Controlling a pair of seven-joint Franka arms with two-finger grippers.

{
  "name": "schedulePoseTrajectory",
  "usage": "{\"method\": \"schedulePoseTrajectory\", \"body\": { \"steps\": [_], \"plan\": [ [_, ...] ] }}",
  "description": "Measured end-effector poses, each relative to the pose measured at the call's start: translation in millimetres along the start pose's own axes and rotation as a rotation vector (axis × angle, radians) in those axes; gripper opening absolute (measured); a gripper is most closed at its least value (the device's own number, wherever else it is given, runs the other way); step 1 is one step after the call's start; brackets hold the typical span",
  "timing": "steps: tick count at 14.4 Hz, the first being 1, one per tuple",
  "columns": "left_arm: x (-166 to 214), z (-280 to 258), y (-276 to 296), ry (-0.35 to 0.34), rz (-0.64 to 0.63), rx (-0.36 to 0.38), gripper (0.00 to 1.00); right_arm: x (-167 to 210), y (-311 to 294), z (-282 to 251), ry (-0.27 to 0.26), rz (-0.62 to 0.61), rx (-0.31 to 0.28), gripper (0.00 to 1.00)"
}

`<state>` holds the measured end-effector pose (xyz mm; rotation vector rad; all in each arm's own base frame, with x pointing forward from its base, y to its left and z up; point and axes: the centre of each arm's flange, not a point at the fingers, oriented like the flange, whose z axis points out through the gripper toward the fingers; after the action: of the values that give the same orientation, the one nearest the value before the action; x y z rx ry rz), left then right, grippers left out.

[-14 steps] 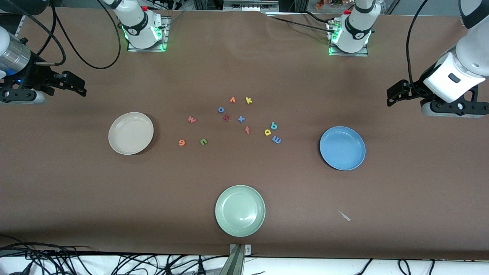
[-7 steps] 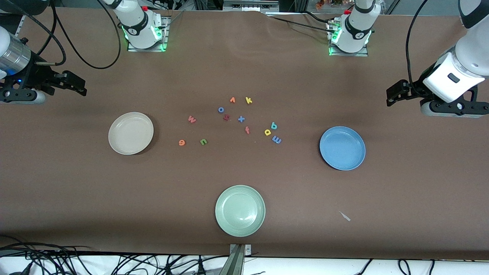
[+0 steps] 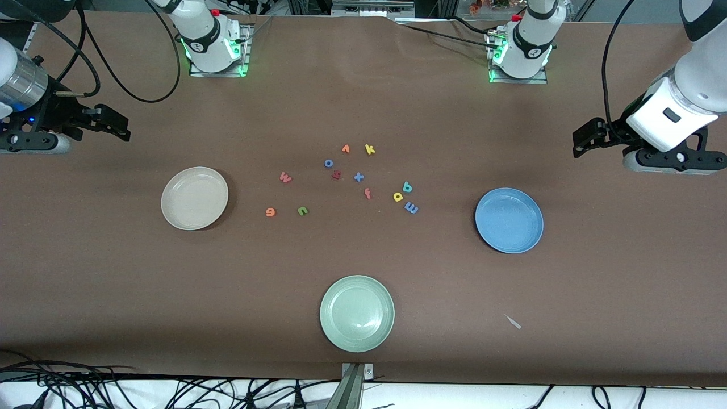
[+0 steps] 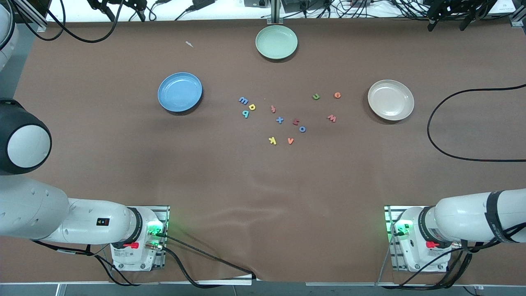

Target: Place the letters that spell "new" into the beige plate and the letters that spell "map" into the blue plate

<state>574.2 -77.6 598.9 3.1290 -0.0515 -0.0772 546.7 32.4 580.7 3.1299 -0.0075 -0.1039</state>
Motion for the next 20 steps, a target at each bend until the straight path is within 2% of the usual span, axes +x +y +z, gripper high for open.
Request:
{"method": "schedulePoseTrajectory", "body": {
  "steps": [15, 20],
  "plan": [
    [0.1, -0.3, -0.6, 0.001, 0.0, 0.006, 1.0, 1.0, 0.7, 0.3, 0.004, 0.0, -0.007, 1.0],
    [0.8, 1.2, -0.4, -0.001, 0.001, 0.006, 1.0, 3.2, 0.6, -1.6, 0.026, 0.0, -0.006, 1.0]
  ]
}}
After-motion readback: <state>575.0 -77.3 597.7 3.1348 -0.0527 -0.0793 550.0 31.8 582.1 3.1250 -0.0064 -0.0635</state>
